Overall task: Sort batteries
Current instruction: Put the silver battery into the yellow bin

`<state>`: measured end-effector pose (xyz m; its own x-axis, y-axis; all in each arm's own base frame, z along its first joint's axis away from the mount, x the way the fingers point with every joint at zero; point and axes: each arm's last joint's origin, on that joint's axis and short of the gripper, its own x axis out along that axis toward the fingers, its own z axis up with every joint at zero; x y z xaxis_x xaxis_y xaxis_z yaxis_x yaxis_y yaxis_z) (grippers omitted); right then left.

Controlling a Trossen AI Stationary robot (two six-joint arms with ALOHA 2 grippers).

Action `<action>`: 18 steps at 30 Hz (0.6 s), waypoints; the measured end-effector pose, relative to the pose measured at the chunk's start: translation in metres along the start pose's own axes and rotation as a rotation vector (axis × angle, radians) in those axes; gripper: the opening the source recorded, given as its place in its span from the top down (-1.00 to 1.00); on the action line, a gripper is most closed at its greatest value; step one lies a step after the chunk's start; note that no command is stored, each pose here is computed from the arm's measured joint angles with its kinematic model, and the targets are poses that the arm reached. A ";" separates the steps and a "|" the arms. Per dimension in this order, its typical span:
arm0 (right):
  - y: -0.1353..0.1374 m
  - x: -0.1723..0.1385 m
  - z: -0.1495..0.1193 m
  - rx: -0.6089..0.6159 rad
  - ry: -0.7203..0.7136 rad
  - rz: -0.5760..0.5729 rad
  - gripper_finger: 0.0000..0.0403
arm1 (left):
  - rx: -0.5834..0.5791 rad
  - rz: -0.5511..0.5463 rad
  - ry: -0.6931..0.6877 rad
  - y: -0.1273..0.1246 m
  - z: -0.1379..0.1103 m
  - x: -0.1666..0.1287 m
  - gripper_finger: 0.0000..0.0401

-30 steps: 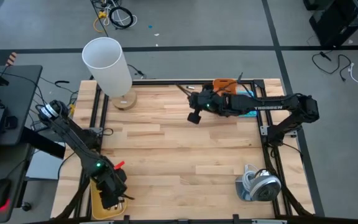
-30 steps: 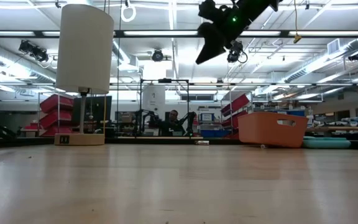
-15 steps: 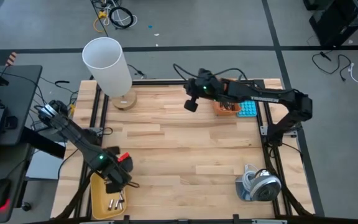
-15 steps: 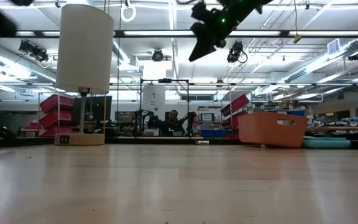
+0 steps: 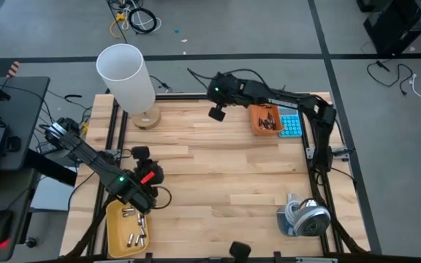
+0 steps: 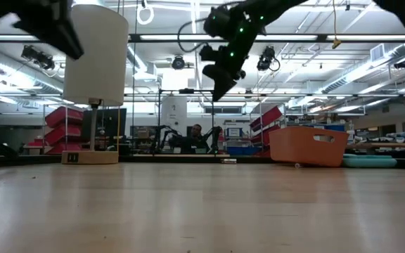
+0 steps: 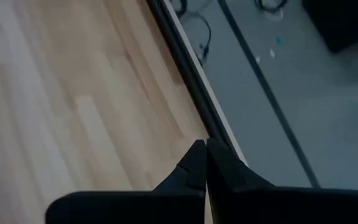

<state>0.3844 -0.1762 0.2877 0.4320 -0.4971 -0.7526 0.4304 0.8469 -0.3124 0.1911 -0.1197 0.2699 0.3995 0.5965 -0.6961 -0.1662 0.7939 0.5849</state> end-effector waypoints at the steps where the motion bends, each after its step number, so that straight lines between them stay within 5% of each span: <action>1: -0.005 0.004 0.000 0.013 0.019 -0.004 1.00 | -0.002 0.046 -0.033 0.002 0.001 0.000 0.52; 10: -0.033 0.032 -0.012 -0.136 0.063 0.176 1.00 | -0.036 0.332 -0.224 0.013 -0.002 0.002 0.52; 18: -0.042 0.057 -0.019 0.111 0.099 0.163 1.00 | -0.115 0.417 -0.267 0.015 -0.014 0.012 0.52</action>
<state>0.3761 -0.2365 0.2469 0.4249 -0.3299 -0.8430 0.4485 0.8856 -0.1205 0.1809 -0.0987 0.2643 0.4923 0.8265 -0.2730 -0.4528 0.5111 0.7306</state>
